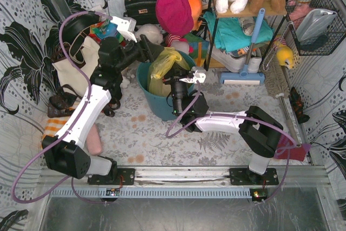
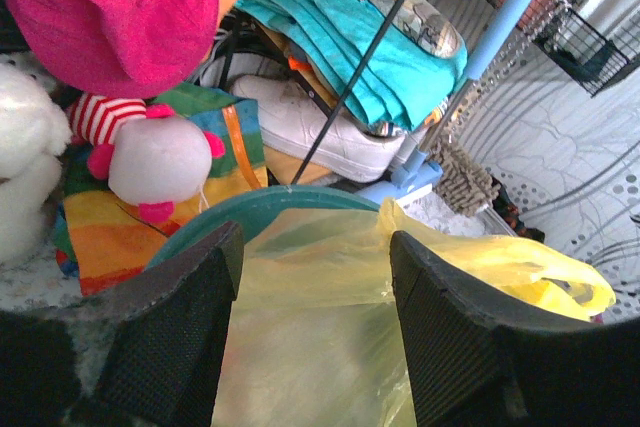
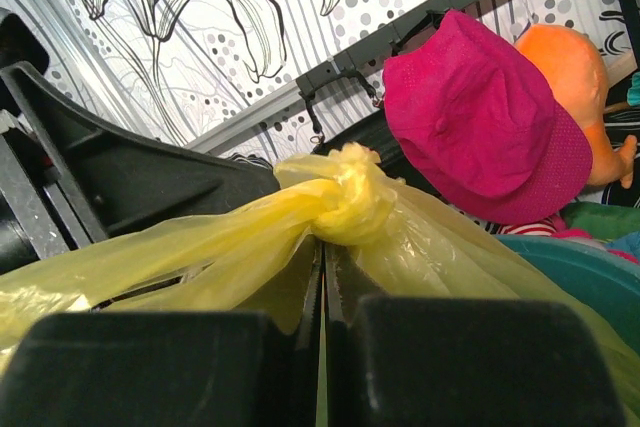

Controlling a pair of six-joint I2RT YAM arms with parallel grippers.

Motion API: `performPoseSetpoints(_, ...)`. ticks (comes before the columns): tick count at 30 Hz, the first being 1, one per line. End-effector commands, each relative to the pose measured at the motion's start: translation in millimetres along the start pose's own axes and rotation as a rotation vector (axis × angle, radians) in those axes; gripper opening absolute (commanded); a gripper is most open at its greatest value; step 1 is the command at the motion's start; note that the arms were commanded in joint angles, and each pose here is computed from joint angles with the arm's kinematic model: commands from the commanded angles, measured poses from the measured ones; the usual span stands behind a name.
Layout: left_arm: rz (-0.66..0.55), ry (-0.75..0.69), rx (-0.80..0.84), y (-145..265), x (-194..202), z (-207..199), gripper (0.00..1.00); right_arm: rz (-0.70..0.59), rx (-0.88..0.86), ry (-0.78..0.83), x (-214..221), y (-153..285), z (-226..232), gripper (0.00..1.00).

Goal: Tie the trash bag

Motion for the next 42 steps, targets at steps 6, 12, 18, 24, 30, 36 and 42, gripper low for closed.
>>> performPoseSetpoints(6, 0.144, 0.039, 0.103, 17, 26, -8, 0.45, -0.073, 0.004, -0.019, -10, -6, 2, 0.0)
performPoseSetpoints(12, 0.08, 0.035, 0.095, 37, 24, -17, 0.09, -0.074, 0.019, -0.004, -8, -4, -2, 0.0)
performPoseSetpoints(18, 0.041, 0.008, 0.144, 52, 13, -34, 0.01, -0.086, 0.025, 0.004, -8, -5, -1, 0.0)
performPoseSetpoints(24, 0.085, 0.04, 0.149, 63, 27, -33, 0.0, -0.098, 0.033, 0.015, -13, -8, -1, 0.0)
performPoseSetpoints(30, -0.014, -0.014, 0.045, 67, 14, -28, 0.28, -0.087, 0.032, 0.007, -11, -4, -4, 0.0)
performPoseSetpoints(36, -0.075, 0.092, -0.031, 44, -14, -30, 0.57, -0.079, 0.024, -0.005, -12, -2, -5, 0.0)
performPoseSetpoints(42, -0.101, 0.341, 0.023, 25, -7, -28, 0.59, -0.078, 0.029, -0.007, -13, -1, -7, 0.0)
Point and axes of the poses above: each gripper's point midway between its finger pads, its own y axis back along the fingers, its own z axis along the line the jaws close on, x = y × z, the point moved 8 cm from there along y, back along the fingers, and after that the axes turned 12 degrees about y, right-handed, at the moved point
